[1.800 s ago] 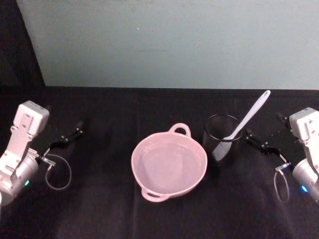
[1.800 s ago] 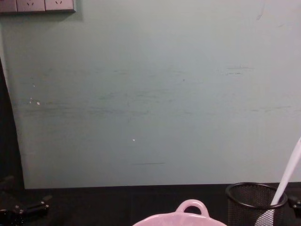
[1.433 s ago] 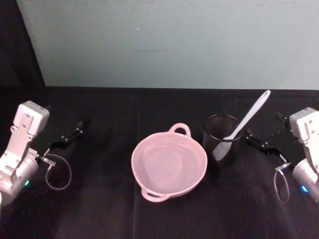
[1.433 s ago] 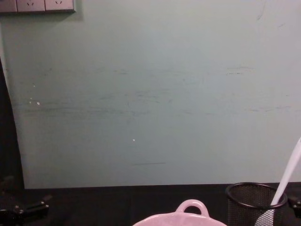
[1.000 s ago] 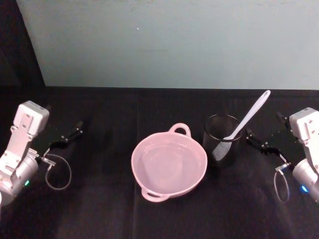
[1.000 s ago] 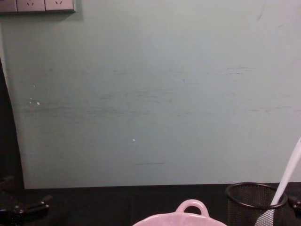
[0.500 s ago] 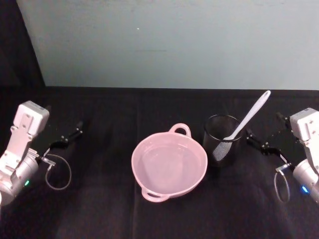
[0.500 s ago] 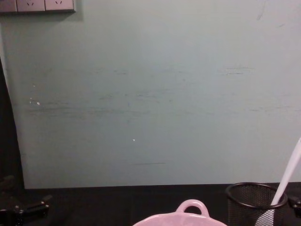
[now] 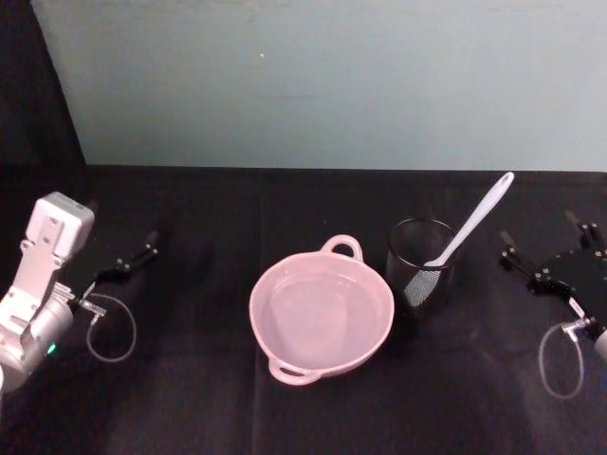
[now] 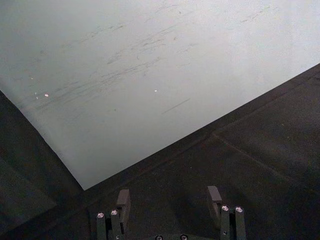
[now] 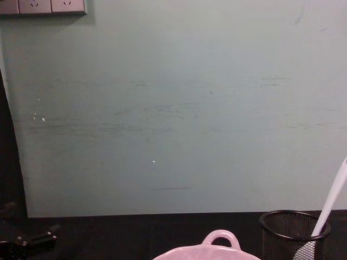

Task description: Use the one hand to pick up the spoon and stir the clear water in the bowl.

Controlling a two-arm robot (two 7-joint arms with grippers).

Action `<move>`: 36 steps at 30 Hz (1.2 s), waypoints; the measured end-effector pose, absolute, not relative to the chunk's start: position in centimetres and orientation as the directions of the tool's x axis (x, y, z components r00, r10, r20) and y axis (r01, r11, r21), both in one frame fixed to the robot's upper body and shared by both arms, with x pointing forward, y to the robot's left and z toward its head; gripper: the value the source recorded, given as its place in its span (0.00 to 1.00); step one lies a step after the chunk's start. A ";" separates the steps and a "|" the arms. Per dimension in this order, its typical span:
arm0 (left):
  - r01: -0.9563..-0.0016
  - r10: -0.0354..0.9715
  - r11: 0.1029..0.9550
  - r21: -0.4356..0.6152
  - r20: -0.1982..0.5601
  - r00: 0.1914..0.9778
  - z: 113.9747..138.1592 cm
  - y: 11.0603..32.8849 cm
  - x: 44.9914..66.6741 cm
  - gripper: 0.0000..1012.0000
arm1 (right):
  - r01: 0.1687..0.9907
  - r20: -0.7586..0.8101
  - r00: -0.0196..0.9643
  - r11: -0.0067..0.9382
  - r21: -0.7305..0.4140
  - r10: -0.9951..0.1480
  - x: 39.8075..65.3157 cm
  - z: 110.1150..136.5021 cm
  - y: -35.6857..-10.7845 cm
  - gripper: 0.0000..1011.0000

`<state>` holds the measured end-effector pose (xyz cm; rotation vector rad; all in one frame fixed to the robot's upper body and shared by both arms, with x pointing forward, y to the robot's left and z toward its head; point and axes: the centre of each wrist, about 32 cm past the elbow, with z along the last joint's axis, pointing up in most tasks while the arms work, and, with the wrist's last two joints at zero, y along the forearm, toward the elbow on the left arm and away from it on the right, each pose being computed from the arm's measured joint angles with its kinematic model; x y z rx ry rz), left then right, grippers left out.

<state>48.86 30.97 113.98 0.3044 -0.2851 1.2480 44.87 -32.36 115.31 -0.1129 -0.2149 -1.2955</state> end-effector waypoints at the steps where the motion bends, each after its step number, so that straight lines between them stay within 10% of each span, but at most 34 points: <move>1: -0.955 0.880 0.287 0.070 0.374 0.292 114.0 31.0 48.9 0.99 | 0.958 0.183 0.269 0.282 0.049 -0.946 44.7 115.5 -32.3 0.99; 25: -0.955 0.880 0.287 0.070 0.374 0.292 114.0 31.0 48.9 0.99 | 0.948 -0.380 0.318 0.287 0.137 -0.868 49.2 116.0 -29.3 0.99; 36: -0.955 0.880 0.287 0.070 0.374 0.292 114.0 31.0 48.9 0.99 | 0.951 -0.404 0.310 0.286 0.120 -0.860 49.8 116.3 -29.2 0.73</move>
